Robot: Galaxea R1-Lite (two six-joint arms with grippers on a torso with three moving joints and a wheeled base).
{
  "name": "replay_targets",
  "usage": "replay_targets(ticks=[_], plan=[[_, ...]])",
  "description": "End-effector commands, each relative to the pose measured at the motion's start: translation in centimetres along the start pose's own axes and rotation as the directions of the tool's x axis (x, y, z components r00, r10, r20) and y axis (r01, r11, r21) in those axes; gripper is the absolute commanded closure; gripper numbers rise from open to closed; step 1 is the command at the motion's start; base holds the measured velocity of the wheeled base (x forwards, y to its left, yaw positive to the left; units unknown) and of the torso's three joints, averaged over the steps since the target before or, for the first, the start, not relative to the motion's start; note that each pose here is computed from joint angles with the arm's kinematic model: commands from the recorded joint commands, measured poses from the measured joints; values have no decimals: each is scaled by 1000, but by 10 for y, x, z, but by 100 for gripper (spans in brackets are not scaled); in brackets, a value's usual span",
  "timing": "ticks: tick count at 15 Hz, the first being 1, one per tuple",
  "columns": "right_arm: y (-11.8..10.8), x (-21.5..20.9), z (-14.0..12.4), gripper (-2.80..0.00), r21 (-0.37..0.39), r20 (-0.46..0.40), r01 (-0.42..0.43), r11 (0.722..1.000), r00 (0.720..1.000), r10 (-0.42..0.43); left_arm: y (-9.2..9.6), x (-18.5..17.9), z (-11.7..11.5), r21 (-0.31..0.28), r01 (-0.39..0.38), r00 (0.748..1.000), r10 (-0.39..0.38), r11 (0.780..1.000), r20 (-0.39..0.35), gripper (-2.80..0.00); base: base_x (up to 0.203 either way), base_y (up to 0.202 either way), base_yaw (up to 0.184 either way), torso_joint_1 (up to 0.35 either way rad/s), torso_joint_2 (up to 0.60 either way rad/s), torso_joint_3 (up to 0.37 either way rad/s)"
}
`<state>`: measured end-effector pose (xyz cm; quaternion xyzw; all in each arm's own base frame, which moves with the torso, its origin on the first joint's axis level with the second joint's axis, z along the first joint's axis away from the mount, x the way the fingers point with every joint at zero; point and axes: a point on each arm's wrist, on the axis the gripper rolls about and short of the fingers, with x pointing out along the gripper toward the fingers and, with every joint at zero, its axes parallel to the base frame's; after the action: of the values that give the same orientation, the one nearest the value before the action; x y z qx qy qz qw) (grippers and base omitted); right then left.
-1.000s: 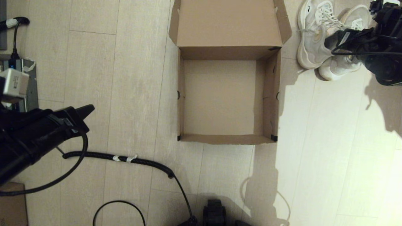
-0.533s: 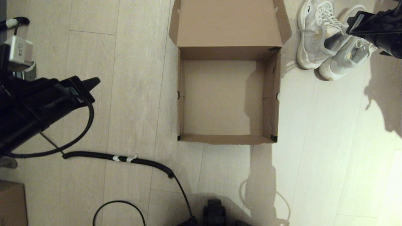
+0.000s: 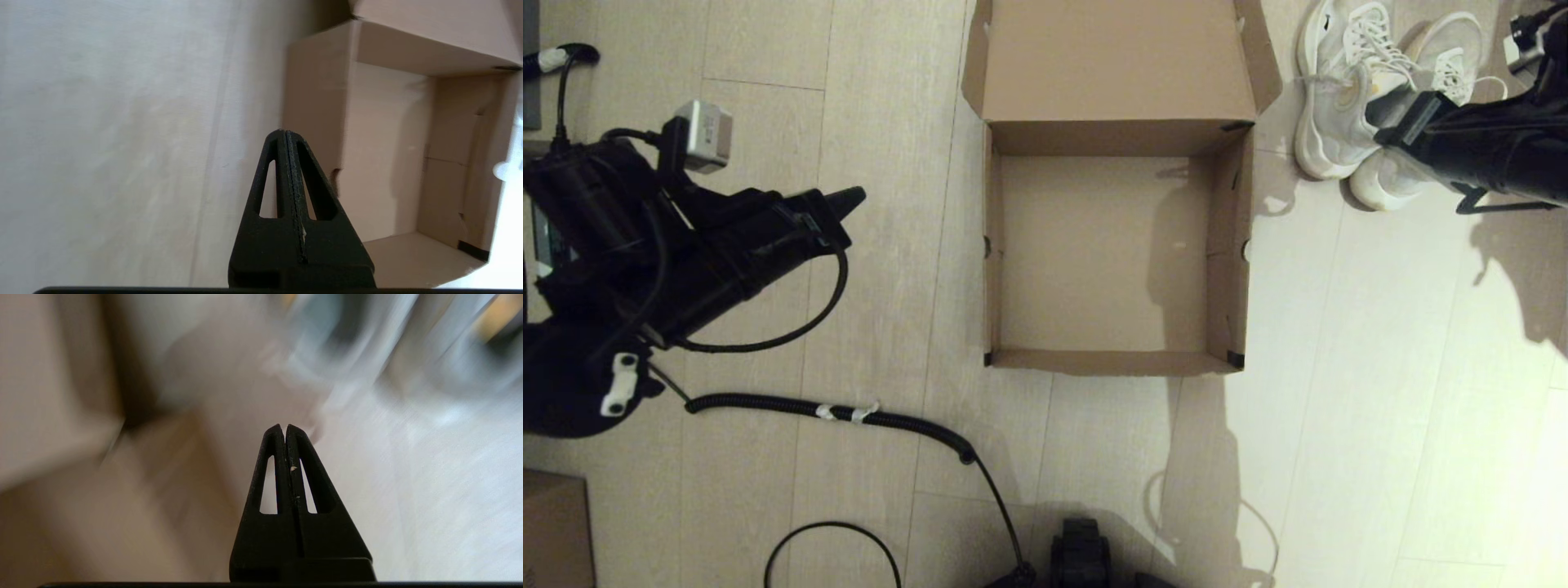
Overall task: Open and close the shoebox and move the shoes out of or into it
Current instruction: Put the shoes into the shoe box
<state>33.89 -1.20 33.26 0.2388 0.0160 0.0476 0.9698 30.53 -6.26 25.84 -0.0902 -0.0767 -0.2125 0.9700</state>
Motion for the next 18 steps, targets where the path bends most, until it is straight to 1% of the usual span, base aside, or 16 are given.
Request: replay_targets(ticks=[1, 2, 3, 5, 7, 9, 11, 12, 13, 14, 17, 18], plan=[[0, -32, -8, 0, 40, -156, -254, 966, 954, 257, 6, 17, -25, -14, 14, 998, -15, 1000, -53, 0, 0, 0, 0, 0, 0, 0], [-6, -38, -12, 0, 54, -176, -309, 950, 933, 313, 8, 22, -31, -17, 15, 998, -16, 1000, -64, 0, 0, 0, 0, 0, 0, 0], [-10, -38, -13, 0, 50, -151, -321, 946, 934, 325, 11, 28, -38, -19, 13, 997, -14, 1000, -72, 0, 0, 0, 0, 0, 0, 0], [-11, -34, -22, 0, 72, -174, -324, 943, 927, 332, 10, 42, -49, -15, 28, 997, -29, 999, -66, 0, 0, 0, 0, 0, 0, 0], [-9, -24, -39, 0, 91, -221, -335, 938, 912, 347, 10, 56, -63, -13, 43, 997, -44, 999, -57, 0, 0, 0, 0, 0, 0, 0], [-14, -8, -58, 0, 90, -234, -344, 935, 905, 356, 12, 69, -76, -8, 49, 997, -50, 999, -57, 0, 0, 0, 0, 0, 0, 0], [-18, 6, -75, 0, 58, -209, -360, 931, 908, 364, 14, 80, -81, 15, 60, 998, -59, 998, -29, 0, 0, 0, 0, 0, 0, 0], [-22, 14, -84, 0, -3, -188, -347, 938, 921, 340, 10, 85, -81, 26, 75, 997, -75, 997, -11, 0, 0, 0, 0, 0, 0, 0], [-22, 20, -92, 0, -66, -161, -312, 948, 941, 299, 6, 87, -81, 31, 86, 996, -86, 996, -6, 0, 0, 0, 0, 0, 0, 0], [-18, 24, -98, 0, -89, -151, -292, 952, 949, 277, 1, 89, -80, 32, 98, 995, -99, 995, 1, 0, 0, 0, 0, 0, 0, 0], [-15, 28, -115, 0, -83, -190, -291, 953, 943, 272, -7, 102, -92, 29, 123, 992, -123, 992, -3, 0, 0, 0, 0, 0, 0, 0], [-15, 28, -119, 0, -80, -203, -292, 953, 941, 271, -8, 105, -92, 31, 127, 992, -127, 991, 2, 0, 0, 0, 0, 0, 0, 0]])
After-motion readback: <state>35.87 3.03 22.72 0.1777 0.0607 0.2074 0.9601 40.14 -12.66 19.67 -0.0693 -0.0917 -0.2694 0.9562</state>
